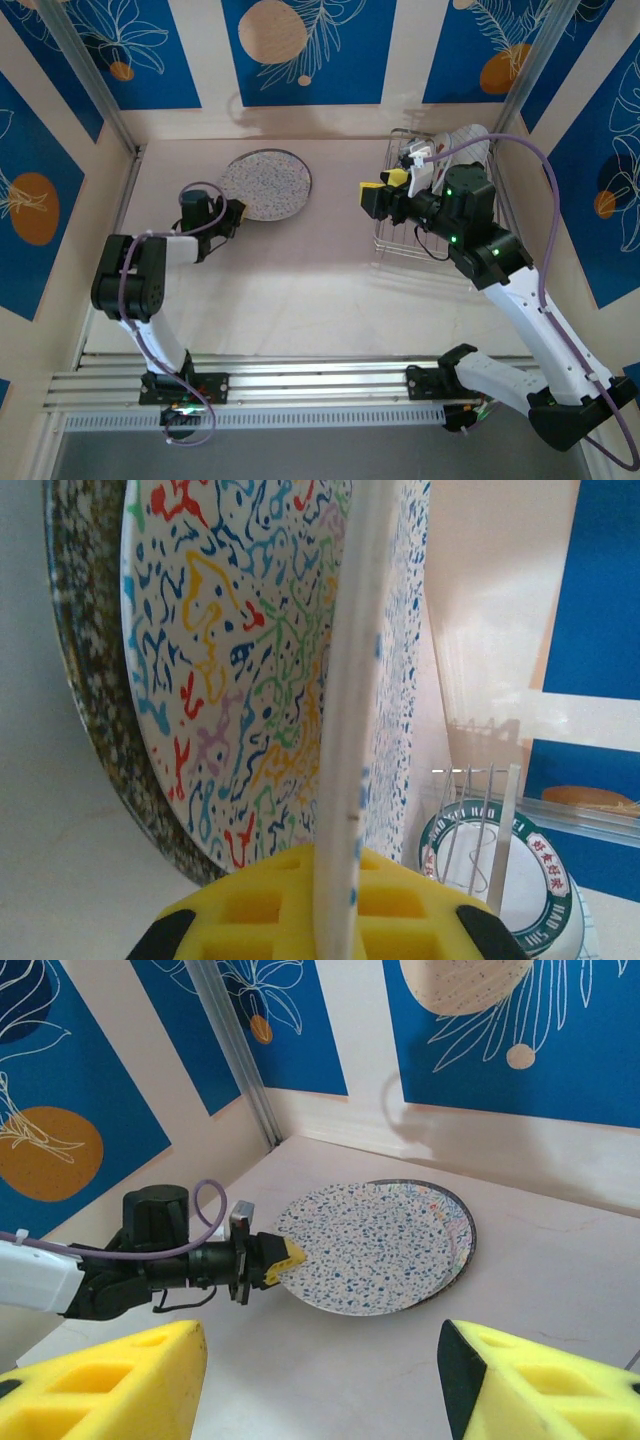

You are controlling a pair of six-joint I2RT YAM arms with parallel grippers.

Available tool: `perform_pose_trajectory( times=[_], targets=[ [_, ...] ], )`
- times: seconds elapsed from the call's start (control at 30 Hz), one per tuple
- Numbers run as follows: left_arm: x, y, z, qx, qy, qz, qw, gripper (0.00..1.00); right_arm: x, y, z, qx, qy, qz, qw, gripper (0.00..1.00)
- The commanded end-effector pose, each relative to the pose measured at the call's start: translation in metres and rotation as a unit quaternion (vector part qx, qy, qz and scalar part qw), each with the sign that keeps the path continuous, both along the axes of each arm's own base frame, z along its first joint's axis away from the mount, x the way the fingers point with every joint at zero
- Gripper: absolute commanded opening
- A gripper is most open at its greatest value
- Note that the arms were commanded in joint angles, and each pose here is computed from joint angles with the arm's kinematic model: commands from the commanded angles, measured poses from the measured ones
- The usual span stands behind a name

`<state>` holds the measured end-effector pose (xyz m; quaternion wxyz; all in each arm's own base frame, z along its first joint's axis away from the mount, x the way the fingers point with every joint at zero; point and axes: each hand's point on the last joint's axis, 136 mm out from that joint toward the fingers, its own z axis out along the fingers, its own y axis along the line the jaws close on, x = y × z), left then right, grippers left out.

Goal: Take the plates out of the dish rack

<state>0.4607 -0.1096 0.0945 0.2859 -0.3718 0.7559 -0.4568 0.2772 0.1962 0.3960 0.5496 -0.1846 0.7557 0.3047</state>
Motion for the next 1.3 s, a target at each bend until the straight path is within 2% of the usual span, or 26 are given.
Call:
perform_pose_trajectory(
  times=[0.0, 0.23, 0.57, 0.97, 1.1, 1.27],
  targets=[
    [0.023, 0.004, 0.029, -0.005, -0.063, -0.008, 0.998, 0.0, -0.001, 0.002, 0.003, 0.008, 0.0, 0.004, 1.0, 0.64],
    [0.035, 0.005, 0.02, -0.008, -0.056, -0.01, 0.998, 0.0, -0.004, -0.002, 0.003, 0.007, 0.002, -0.001, 1.0, 0.64],
    [0.037, 0.006, 0.003, -0.007, -0.041, -0.014, 0.999, 0.0, -0.006, -0.005, 0.003, 0.004, 0.008, -0.008, 1.0, 0.64],
    [0.032, 0.007, 0.001, -0.003, -0.024, -0.017, 1.0, 0.28, -0.005, -0.006, 0.001, 0.005, 0.014, -0.012, 1.0, 0.65],
    [0.026, 0.011, -0.003, 0.015, 0.011, -0.016, 1.0, 0.38, -0.004, -0.007, 0.0, 0.006, 0.017, -0.016, 1.0, 0.65],
    [0.02, 0.015, -0.006, 0.04, 0.055, -0.02, 0.998, 0.45, -0.004, -0.009, 0.001, 0.008, 0.017, -0.021, 1.0, 0.65]
  ],
)
